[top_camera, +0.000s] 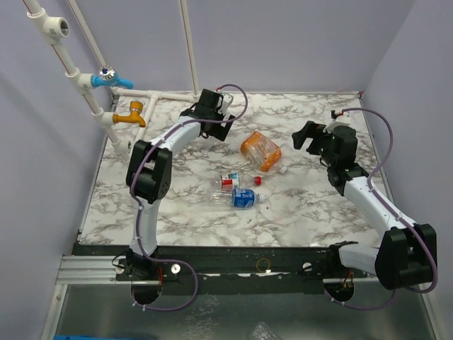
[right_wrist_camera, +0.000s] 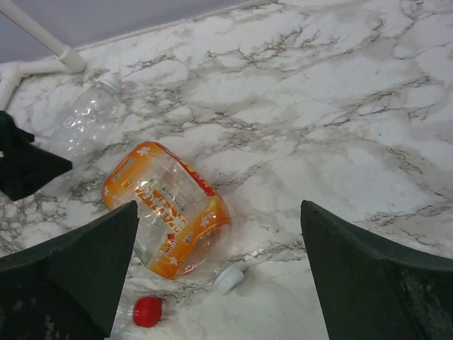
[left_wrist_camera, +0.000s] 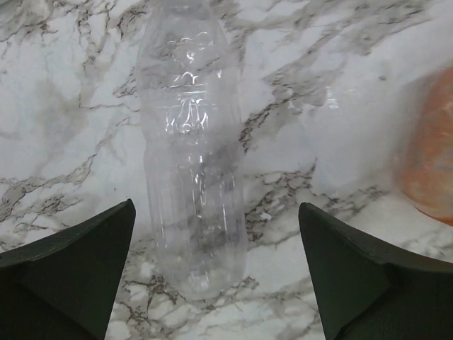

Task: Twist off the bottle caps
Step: Pick up the plastic bottle at the center of the board.

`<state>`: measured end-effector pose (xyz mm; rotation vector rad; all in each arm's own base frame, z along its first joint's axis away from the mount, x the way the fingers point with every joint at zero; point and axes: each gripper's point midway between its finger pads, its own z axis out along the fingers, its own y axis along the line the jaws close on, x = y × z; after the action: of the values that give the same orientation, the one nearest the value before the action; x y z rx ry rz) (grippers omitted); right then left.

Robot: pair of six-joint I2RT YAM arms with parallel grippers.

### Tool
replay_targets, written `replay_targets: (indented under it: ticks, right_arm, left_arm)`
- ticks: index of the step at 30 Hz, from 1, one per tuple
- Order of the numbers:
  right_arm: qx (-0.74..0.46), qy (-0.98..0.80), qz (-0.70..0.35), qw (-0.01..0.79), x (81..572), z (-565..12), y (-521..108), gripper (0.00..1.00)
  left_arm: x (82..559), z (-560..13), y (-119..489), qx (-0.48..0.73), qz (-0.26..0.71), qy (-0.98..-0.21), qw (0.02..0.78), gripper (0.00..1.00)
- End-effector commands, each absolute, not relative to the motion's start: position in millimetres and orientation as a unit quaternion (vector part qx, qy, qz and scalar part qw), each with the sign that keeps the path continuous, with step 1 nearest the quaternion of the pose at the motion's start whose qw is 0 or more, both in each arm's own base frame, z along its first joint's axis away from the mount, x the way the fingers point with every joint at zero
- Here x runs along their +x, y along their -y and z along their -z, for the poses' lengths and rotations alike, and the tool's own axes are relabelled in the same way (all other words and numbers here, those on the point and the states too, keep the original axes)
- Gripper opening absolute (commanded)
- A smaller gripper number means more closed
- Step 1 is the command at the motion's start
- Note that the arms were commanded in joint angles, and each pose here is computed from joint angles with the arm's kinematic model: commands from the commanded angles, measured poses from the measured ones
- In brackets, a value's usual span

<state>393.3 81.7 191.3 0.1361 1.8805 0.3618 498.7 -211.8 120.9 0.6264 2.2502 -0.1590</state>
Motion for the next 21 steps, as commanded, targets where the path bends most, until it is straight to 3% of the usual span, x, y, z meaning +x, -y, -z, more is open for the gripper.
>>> replay_targets:
  ticks: [1, 8, 15, 21]
  right_arm:
    - [0.062, -0.793, -0.181, 0.578, 390.5, -214.4, -90.5, 1.0]
    - [0.022, -0.794, -0.243, 0.557, 382.9, -212.6, -116.4, 1.0]
    - [0.025, -0.802, -0.222, 0.554, 381.1, -210.1, -109.5, 1.0]
    - [0.022, -0.803, -0.216, 0.554, 379.3, -219.6, -108.1, 1.0]
  left_arm:
    - [532.0, -101.5, 184.2, 0.227, -0.038, -0.895, 0.381, 0.99]
    - [555.0, -86.9, 183.6, 0.215, -0.059, -0.887, 0.404, 0.99]
    - [545.4, -58.3, 204.1, 0.245, 0.021, -0.892, 0.379, 0.97]
    - [521.8, -42.0, 218.6, 0.269, 0.082, -0.894, 0.349, 0.68]
